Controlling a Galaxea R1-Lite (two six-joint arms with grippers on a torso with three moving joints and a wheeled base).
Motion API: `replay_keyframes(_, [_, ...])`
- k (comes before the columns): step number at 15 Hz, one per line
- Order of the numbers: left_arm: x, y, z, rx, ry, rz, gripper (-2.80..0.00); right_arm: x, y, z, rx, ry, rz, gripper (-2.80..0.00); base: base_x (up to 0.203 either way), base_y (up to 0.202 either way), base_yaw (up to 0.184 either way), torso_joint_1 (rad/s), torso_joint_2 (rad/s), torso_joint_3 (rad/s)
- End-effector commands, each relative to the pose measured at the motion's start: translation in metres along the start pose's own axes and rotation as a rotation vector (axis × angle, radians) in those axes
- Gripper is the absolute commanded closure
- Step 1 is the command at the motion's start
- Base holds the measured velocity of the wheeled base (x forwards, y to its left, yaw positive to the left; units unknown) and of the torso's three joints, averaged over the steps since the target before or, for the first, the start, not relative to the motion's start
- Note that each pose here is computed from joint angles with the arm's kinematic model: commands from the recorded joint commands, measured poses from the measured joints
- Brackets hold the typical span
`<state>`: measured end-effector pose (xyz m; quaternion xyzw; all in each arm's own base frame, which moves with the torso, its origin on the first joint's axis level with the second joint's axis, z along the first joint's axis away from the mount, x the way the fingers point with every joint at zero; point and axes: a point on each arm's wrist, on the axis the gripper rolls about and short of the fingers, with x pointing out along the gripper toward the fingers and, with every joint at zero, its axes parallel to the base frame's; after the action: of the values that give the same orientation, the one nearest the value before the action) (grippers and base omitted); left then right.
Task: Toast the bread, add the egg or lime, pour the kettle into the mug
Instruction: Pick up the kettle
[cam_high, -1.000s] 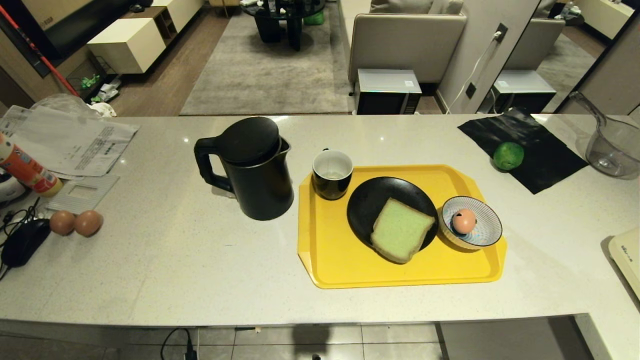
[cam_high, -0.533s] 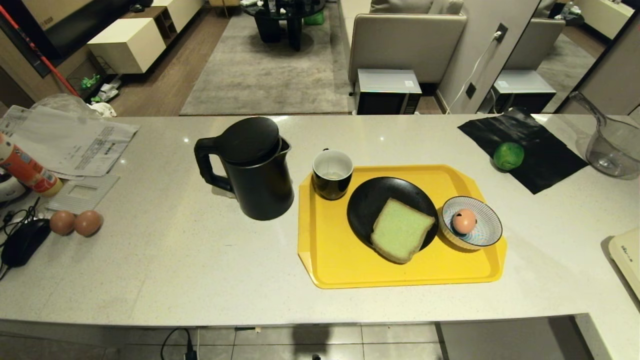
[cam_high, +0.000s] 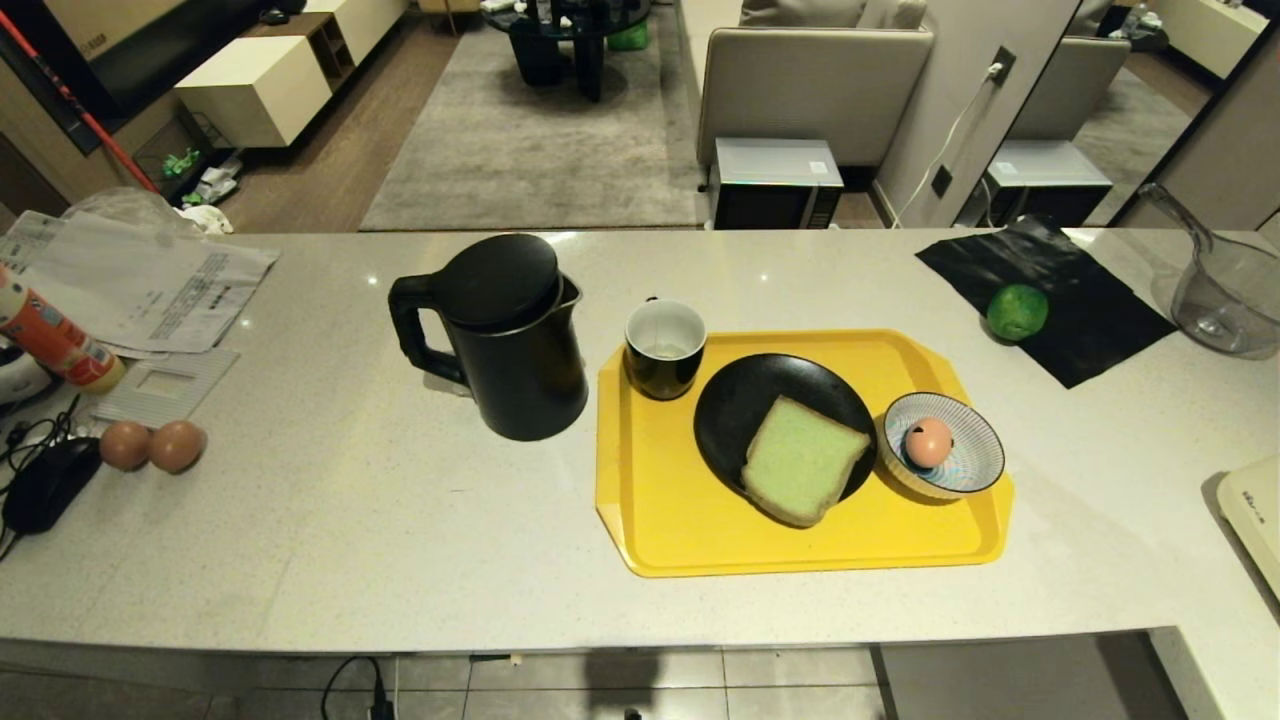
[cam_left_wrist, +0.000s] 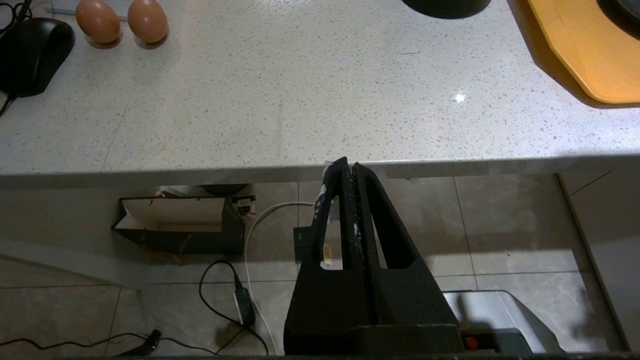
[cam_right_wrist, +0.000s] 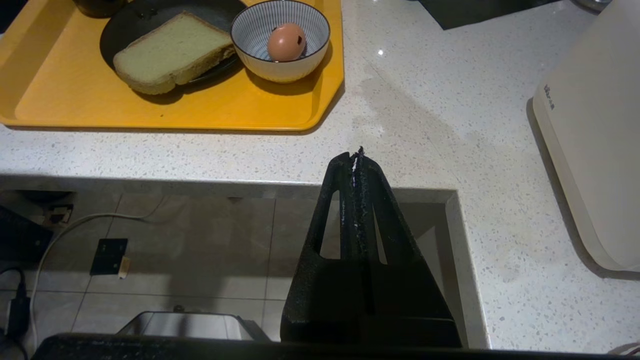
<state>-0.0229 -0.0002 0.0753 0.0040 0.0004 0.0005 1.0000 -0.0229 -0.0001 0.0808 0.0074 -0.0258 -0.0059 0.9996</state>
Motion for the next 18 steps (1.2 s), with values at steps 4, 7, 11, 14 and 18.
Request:
replay_keyframes(4, [-0.0001,0.0,0.0,-0.002,-0.001,0.002,0.0,0.0015,0.0,-0.006,-0.012,0.022,0.003,0.0,0.0,0.0,0.0,0.0,0.0,0.0])
replay_keyframes(7, [-0.0001,0.0,0.0,-0.002,-0.001,0.002,0.0,0.0018,0.0,-0.0058,-0.012,0.013,0.001,0.0,0.0,0.0,0.0,0.0,0.0,0.0])
replay_keyframes(11, [-0.0001,0.0,0.0,-0.002,-0.001,0.002,0.0,0.0018,-0.0001,-0.0055,-0.002,0.01,0.0,0.0,0.0,0.0,0.0,0.0,0.0,0.0])
replay_keyframes(14, [-0.0001,0.0,0.0,0.001,-0.001,0.002,0.0,0.0018,-0.0001,-0.0055,-0.002,0.01,0.0,0.0,0.0,0.0,0.0,0.0,0.0,0.0])
replay_keyframes(18, [-0.0001,0.0,0.0,0.0,-0.001,0.002,0.0,0.0018,-0.0001,-0.0055,0.004,0.01,0.0,0.0,0.0,0.0,0.0,0.0,0.0,0.0])
